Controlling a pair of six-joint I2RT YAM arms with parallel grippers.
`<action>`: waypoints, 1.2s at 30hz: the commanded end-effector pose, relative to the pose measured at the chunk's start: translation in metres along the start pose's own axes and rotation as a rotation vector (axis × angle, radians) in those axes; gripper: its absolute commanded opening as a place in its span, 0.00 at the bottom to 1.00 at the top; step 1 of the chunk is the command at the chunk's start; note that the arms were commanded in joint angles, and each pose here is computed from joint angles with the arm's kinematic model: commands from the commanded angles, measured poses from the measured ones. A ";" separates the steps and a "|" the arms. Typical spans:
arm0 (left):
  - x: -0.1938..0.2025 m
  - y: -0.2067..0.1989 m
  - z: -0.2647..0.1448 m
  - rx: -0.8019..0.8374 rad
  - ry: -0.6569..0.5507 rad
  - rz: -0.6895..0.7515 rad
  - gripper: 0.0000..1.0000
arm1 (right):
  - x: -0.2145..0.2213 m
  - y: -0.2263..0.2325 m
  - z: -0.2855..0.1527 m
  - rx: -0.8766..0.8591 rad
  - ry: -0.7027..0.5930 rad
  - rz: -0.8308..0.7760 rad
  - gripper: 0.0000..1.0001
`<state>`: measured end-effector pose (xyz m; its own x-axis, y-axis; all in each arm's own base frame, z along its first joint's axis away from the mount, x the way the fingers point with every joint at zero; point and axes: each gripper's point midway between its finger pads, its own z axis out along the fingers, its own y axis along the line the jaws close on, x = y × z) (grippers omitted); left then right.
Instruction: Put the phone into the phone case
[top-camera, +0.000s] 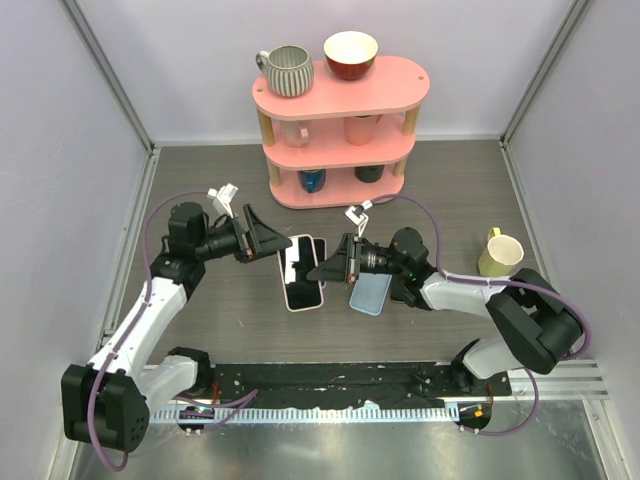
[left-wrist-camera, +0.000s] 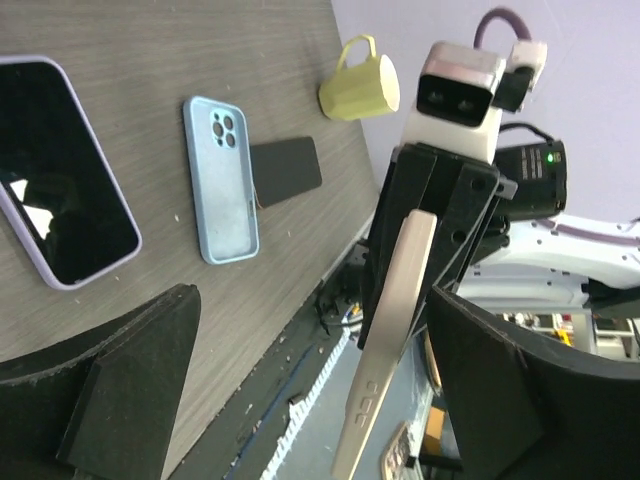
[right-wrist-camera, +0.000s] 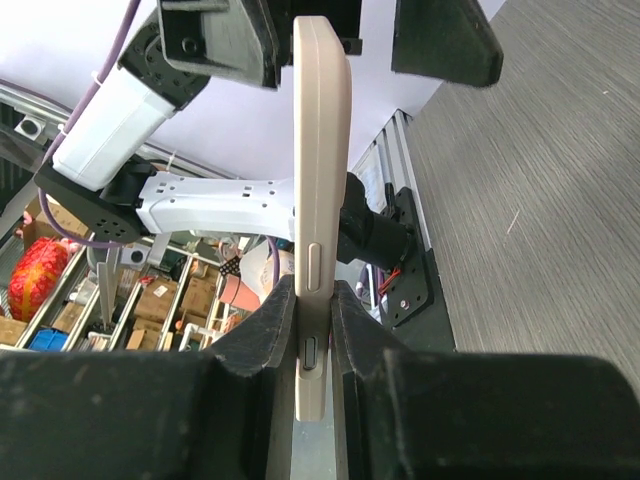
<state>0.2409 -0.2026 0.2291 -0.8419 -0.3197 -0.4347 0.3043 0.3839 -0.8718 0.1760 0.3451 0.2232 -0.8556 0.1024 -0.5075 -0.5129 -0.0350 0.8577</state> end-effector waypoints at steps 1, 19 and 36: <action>-0.022 -0.015 -0.010 -0.060 -0.059 0.113 1.00 | -0.019 0.040 -0.002 -0.111 -0.070 -0.125 0.01; -0.050 0.003 -0.053 -0.386 -0.251 0.267 1.00 | -0.026 0.004 0.008 -0.003 -0.113 -0.053 0.01; -0.059 0.044 -0.143 -0.797 -0.592 0.348 1.00 | -0.038 -0.127 0.099 0.338 -0.157 0.105 0.01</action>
<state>0.2399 -0.0666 0.2494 -0.3951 -0.3870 -0.8331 0.0219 0.9027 -0.4297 0.2567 0.4093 0.1027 -0.9144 0.2045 -0.3495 -0.2706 0.3335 0.9031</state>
